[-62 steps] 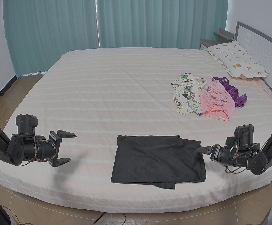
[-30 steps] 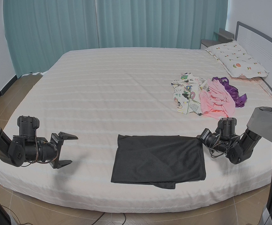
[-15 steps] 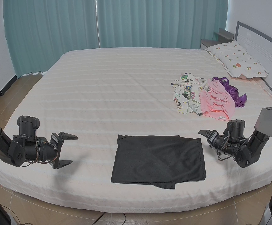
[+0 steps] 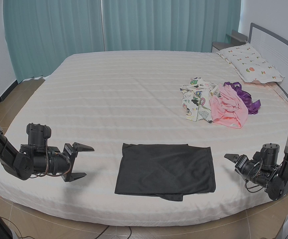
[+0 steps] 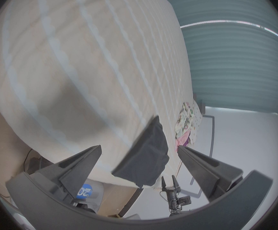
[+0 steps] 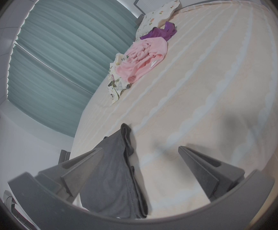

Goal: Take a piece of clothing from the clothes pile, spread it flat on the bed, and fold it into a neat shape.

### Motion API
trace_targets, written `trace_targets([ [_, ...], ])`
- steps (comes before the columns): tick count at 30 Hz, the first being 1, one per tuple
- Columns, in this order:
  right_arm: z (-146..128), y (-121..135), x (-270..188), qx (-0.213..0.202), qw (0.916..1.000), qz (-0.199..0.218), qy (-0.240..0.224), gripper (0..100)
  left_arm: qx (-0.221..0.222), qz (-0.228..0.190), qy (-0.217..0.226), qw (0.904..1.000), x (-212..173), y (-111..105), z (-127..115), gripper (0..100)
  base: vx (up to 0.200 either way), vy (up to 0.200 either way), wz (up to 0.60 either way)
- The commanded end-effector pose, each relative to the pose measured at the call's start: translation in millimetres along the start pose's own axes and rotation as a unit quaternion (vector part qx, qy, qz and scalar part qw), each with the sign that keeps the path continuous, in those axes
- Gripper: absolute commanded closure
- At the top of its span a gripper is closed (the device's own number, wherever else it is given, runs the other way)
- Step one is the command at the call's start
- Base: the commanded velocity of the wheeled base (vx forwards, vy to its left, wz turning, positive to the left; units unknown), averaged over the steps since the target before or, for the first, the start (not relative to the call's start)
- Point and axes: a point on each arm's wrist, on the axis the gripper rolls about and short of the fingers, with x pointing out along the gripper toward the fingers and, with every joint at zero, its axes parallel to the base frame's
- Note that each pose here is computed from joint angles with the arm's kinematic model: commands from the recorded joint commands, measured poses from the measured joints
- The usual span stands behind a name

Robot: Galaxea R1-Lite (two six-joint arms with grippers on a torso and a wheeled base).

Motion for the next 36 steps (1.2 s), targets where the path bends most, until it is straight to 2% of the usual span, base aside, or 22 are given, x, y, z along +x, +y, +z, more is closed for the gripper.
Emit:
trace_targets([
  [1,-10,-6,-12,0.001,0.9997,-0.011,0.02,0,0.024,-0.001,0.028,0.9993,12,-9,-19,0,0.0,-0.2,0.0],
  [4,-11,-7,-12,0.002,0.9996,-0.014,0.023,0,0.029,-0.001,0.033,0.999,15,-11,-21,0,0.0,-0.2,0.0],
  [7,-12,-8,-13,0.003,0.9995,-0.017,0.025,0,0.041,-0.007,0.016,0.999,22,-16,-14,0,0.0,-0.067,0.0],
  [10,-14,-9,-16,0.003,0.9993,-0.021,0.03,0,0.091,-0.023,-0.012,0.9955,30,-19,6,0,0.0,0.0,0.0],
  [15,-15,-9,-16,0.003,0.9993,-0.019,0.033,0,0.165,-0.01,-0.022,0.9861,39,-14,13,0,0.0,0.0,0.0],
  [19,-16,-9,-16,0.002,0.9992,-0.019,0.035,0,0.165,-0.004,-0.02,0.9861,41,-12,11,0,0.0,0.0,0.0],
  [24,-18,-7,-16,0.001,0.9991,-0.016,0.04,0,0.163,0.015,-0.048,0.9854,40,-10,10,0,0.0,0.0,0.0],
  [33,-20,-6,-17,-0.002,0.9991,-0.012,0.041,0,0.172,0.01,-0.036,0.9845,33,-11,0,0,0.2,0.0,0.0],
  [36,-20,-6,-17,-0.002,0.9991,-0.01,0.04,0,0.173,0.009,-0.036,0.9843,35,-12,1,0,0.0,0.0,0.0],
])
